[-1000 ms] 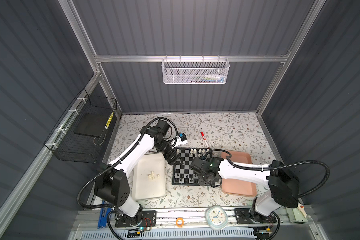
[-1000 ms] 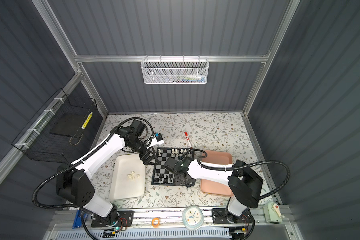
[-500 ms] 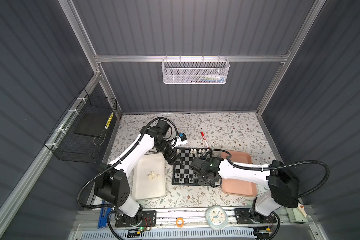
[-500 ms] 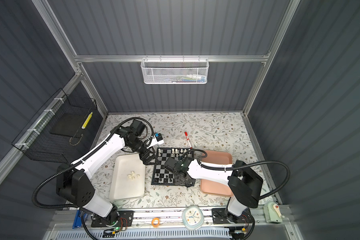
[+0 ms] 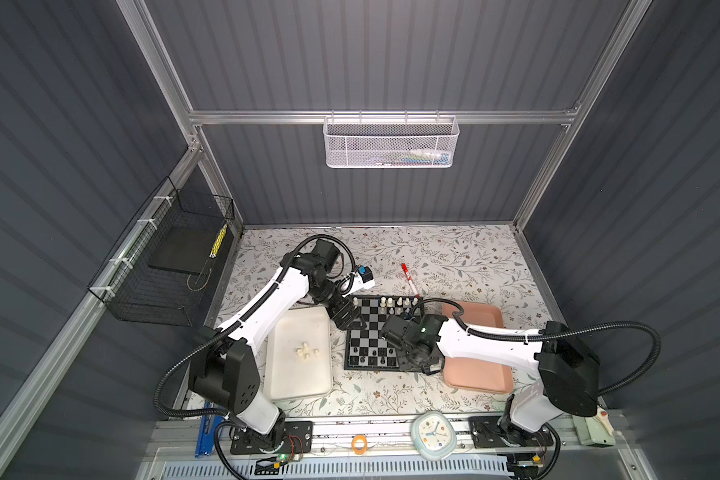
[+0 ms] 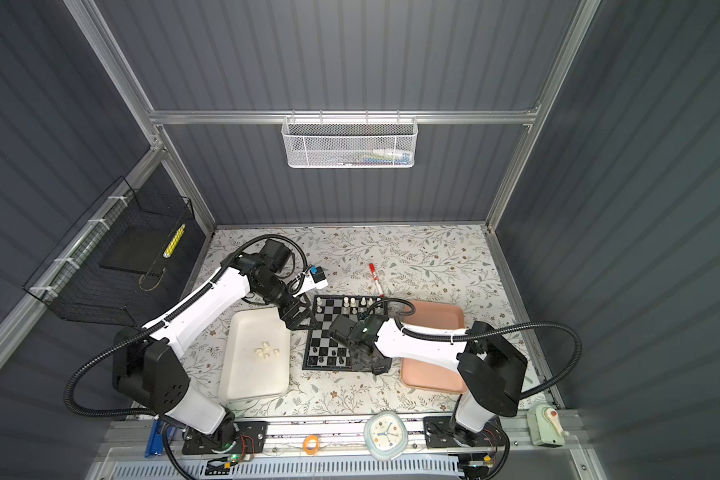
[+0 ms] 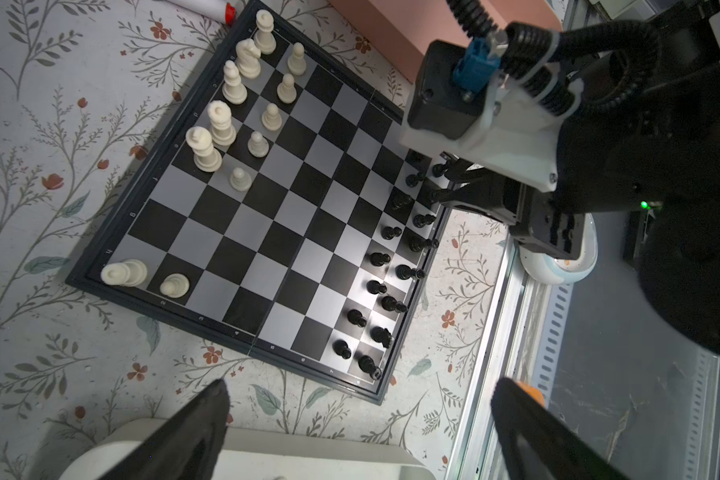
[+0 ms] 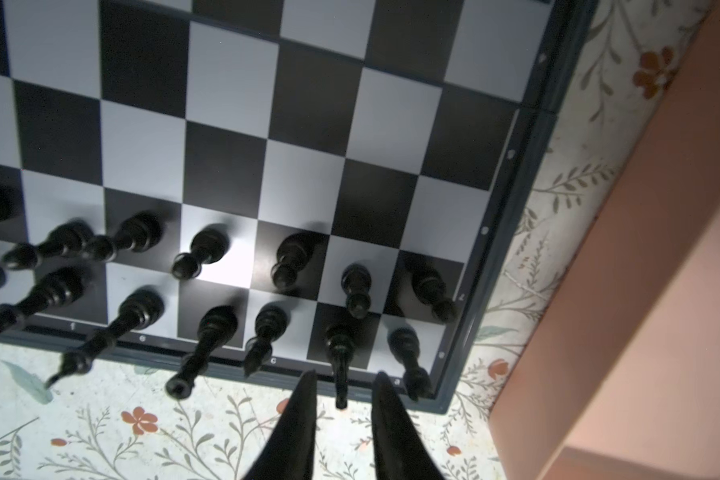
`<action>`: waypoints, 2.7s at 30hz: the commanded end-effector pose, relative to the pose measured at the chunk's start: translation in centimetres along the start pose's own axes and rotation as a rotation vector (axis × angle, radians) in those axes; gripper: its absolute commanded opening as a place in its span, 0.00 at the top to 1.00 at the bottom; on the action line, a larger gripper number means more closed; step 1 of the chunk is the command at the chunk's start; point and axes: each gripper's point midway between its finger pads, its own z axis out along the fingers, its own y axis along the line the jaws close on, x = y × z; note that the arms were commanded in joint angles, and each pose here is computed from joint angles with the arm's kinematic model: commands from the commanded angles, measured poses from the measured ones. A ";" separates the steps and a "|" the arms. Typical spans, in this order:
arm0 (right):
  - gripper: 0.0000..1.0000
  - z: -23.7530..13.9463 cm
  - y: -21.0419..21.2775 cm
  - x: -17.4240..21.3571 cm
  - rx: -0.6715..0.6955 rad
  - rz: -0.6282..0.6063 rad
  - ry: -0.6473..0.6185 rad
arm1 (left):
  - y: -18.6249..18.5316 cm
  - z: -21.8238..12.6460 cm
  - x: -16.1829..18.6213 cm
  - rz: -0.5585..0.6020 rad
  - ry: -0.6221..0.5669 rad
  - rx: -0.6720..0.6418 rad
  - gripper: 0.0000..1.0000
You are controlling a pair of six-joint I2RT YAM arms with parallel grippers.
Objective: Set up the chess pieces on the board
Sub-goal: 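Open the right gripper to release the black piece on the board, then raise the right gripper while the left gripper moves over the white tray, then lower the left gripper toward a white pawn in the white tray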
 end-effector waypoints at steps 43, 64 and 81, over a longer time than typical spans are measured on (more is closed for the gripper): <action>0.75 -12.8 -0.7 -11.5 -0.490 -0.047 -0.425 | 7.3 -6.8 13.7 -0.325 0.225 -0.467 0.01; 0.75 -11.7 -3.5 -12.0 -0.496 0.019 -0.456 | 6.1 -3.9 18.4 -0.325 0.269 -0.330 0.31; 0.75 -11.5 -3.7 -12.3 -0.494 0.028 -0.454 | 5.5 -2.6 19.5 -0.298 0.268 -0.319 0.49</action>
